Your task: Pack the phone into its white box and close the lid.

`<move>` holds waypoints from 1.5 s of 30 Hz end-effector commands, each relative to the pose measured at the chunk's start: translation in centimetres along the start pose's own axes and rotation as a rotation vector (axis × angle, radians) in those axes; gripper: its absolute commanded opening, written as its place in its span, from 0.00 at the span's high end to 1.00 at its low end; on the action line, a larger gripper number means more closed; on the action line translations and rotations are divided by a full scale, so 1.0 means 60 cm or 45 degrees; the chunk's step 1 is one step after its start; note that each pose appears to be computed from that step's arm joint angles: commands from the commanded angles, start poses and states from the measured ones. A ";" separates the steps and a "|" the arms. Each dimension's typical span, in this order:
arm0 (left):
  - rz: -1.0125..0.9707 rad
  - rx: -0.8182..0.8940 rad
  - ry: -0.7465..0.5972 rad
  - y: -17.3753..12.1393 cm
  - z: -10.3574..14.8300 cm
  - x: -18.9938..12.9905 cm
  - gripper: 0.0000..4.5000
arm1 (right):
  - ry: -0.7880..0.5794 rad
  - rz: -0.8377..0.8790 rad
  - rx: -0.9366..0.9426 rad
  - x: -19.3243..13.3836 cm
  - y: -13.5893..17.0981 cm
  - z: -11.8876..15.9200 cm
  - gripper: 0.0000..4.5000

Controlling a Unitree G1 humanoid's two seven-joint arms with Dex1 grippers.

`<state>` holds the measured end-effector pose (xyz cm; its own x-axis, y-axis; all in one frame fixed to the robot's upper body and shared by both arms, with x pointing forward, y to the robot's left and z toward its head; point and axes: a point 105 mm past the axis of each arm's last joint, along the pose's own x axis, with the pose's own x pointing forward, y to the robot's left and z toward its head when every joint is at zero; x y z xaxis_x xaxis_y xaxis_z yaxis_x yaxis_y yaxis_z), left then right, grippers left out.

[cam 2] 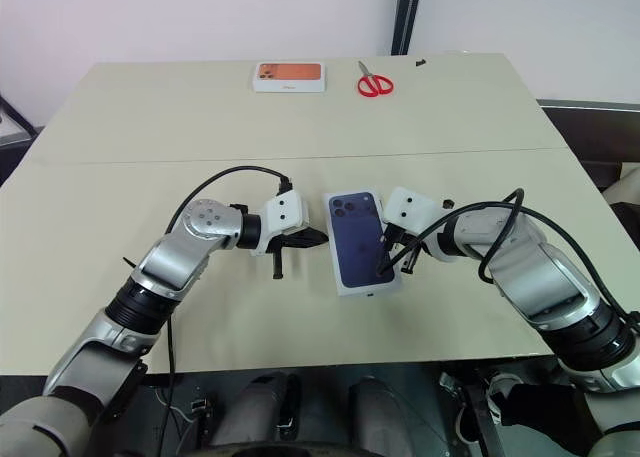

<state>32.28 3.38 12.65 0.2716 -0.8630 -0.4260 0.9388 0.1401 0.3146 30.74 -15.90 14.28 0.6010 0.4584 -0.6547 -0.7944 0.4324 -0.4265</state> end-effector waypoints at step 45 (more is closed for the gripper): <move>0.163 -0.068 -0.055 0.058 -0.010 -0.053 1.00 | -0.079 -0.036 -0.096 -0.060 -0.032 -0.006 0.99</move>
<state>34.41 6.68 12.74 0.3640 -0.8418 -0.3985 0.9216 0.2636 0.2850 30.32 -19.04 15.45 0.6062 0.4707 -0.6411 -0.7932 0.4169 -0.4439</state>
